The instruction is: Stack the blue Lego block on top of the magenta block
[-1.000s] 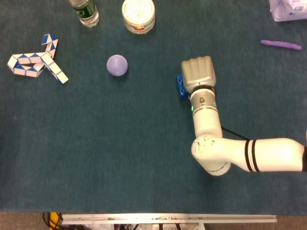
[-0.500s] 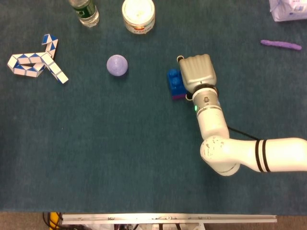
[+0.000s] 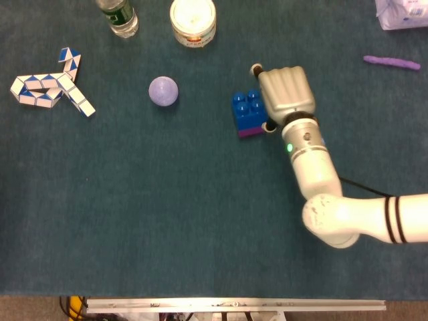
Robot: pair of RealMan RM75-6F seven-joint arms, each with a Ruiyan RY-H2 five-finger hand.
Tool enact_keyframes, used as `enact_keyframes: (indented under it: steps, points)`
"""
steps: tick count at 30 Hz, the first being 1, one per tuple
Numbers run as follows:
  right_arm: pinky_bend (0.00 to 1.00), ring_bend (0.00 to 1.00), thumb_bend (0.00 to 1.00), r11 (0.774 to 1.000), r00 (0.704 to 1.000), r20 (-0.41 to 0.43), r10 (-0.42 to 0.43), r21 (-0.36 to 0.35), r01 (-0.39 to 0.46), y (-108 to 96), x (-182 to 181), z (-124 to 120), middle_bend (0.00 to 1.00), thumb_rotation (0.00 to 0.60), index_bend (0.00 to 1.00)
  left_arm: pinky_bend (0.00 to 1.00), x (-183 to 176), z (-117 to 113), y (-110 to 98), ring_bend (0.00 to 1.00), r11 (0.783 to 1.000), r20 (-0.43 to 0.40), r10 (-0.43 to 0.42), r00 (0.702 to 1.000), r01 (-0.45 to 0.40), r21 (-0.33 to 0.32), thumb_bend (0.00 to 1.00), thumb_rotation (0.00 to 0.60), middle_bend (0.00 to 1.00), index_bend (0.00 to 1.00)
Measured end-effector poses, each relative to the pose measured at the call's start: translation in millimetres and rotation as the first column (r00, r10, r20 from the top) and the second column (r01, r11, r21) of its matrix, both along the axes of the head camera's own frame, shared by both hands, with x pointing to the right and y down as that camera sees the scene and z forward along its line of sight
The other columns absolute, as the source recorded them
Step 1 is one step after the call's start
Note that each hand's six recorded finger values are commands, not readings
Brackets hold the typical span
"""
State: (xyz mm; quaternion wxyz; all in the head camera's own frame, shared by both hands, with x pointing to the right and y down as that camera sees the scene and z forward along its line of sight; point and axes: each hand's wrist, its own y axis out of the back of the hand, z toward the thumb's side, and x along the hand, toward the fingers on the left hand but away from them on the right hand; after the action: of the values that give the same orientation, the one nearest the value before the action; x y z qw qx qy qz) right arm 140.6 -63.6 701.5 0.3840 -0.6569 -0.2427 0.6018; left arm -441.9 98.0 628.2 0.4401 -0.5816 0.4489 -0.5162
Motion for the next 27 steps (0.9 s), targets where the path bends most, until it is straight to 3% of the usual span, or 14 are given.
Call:
enact_keyframes:
  steps: [4,7,13,19,27]
  points:
    - [0.76,0.54,0.21,0.999,0.999,0.051,0.020,0.027,-0.022,2.3,15.7,-8.1,0.49,0.600,0.24,0.16,-0.4,0.9,-1.8,0.17,1.000,0.002,-0.003,1.000,0.003,0.002,0.15,0.600,0.18,0.23]
    - [0.73,0.50,0.23,0.998,0.998,0.067,0.015,0.061,-0.019,4.8,27.8,-13.9,0.49,0.600,0.26,0.16,-1.2,1.8,-3.2,0.17,1.000,0.005,-0.005,1.000,0.005,0.003,0.15,0.600,0.18,0.23]
    - [0.72,0.50,0.23,0.988,0.997,0.078,0.006,0.154,-0.018,15.6,66.7,-26.5,0.49,0.600,0.30,0.16,-2.7,2.4,-5.2,0.17,1.000,0.005,-0.011,1.000,0.011,0.008,0.15,0.600,0.18,0.23]
    - [0.72,0.50,0.23,0.976,0.995,0.084,0.050,0.206,-0.067,26.0,115.7,-40.8,0.49,0.600,0.31,0.16,-3.4,1.4,-7.4,0.17,1.000,0.005,-0.017,1.000,0.017,0.018,0.15,0.600,0.18,0.23]
    - [0.72,0.50,0.23,0.960,0.993,0.089,0.083,0.262,-0.104,43.9,155.4,-58.1,0.49,0.600,0.32,0.16,-0.8,1.7,-8.9,0.17,0.999,0.006,-0.016,1.000,0.016,0.028,0.15,0.600,0.18,0.23]
